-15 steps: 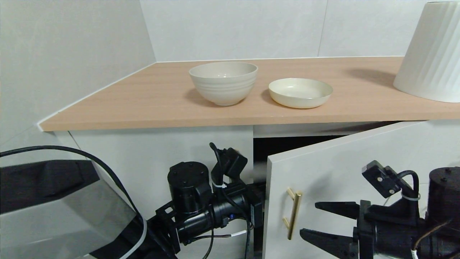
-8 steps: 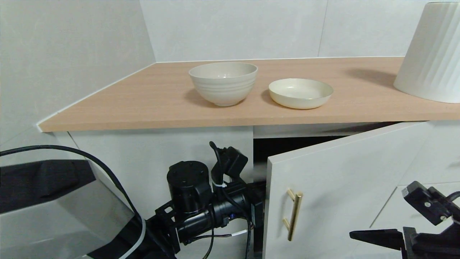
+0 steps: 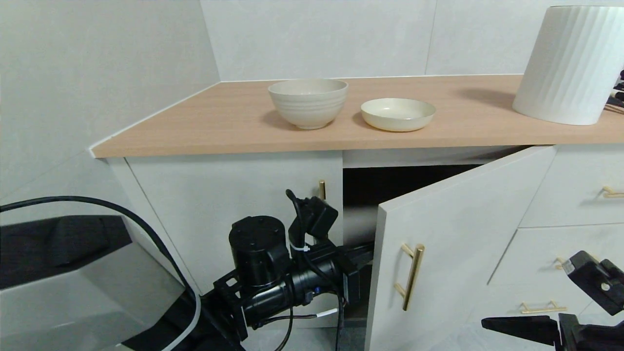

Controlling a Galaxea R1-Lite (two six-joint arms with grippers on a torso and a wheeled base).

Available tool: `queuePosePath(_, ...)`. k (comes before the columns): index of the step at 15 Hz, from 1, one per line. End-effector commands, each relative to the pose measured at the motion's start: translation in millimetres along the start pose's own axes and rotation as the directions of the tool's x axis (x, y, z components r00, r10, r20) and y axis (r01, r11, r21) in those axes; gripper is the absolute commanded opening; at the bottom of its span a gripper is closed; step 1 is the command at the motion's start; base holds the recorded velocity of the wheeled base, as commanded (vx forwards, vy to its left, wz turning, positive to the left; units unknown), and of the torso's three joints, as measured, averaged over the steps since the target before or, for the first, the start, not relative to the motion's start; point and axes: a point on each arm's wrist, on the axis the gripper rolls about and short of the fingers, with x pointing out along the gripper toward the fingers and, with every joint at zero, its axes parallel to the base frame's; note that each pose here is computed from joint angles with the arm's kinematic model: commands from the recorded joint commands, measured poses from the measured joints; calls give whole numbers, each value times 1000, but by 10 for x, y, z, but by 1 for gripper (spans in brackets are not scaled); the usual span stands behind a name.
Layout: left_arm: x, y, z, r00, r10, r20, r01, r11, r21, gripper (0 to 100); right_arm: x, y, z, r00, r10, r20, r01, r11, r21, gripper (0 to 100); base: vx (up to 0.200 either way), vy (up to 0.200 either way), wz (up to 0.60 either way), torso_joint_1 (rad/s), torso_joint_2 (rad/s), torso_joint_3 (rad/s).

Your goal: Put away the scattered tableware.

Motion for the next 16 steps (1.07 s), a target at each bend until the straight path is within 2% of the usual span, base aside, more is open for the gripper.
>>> queuePosePath(1, 106, 13, 38, 1000, -6, 6, 6, 1000, 3, 0, 0, -1, -8, 1000, 1, -2, -1, 1000, -3, 100, 0, 0, 0, 0, 0, 0)
queuePosePath(3, 179, 34, 92, 1000, -1, -19, 1, 1000, -6, 0, 0, -2, -13, 1000, 1, -4, -1, 1000, -5, 100, 0, 0, 0, 0, 0, 0)
queuePosePath(9, 301, 7, 257, 1000, -6, -25, 6, 1000, -9, 0, -3, -5, -34, 1000, 1, -10, -1, 1000, -3, 100, 0, 0, 0, 0, 0, 0)
queuePosePath(12, 325, -60, 244, 1000, -13, -28, 13, 1000, -8, 0, -6, 21, -50, 1000, 15, -15, -16, 1000, -11, 100, -200, 0, 0, 6, 2, 1)
queuePosePath(15, 373, -61, 265, 999, -12, -40, 12, 1000, -12, 0, -40, 49, -52, 1000, 26, -1, -26, 999, -22, 100, -200, 0, 0, 4, 2, 7)
queuePosePath(16, 409, -55, 296, 999, -12, -43, 11, 1000, -13, 0, -48, 52, -50, 1000, 27, 3, -27, 999, -23, 100, 0, 0, 0, 0, 0, 0)
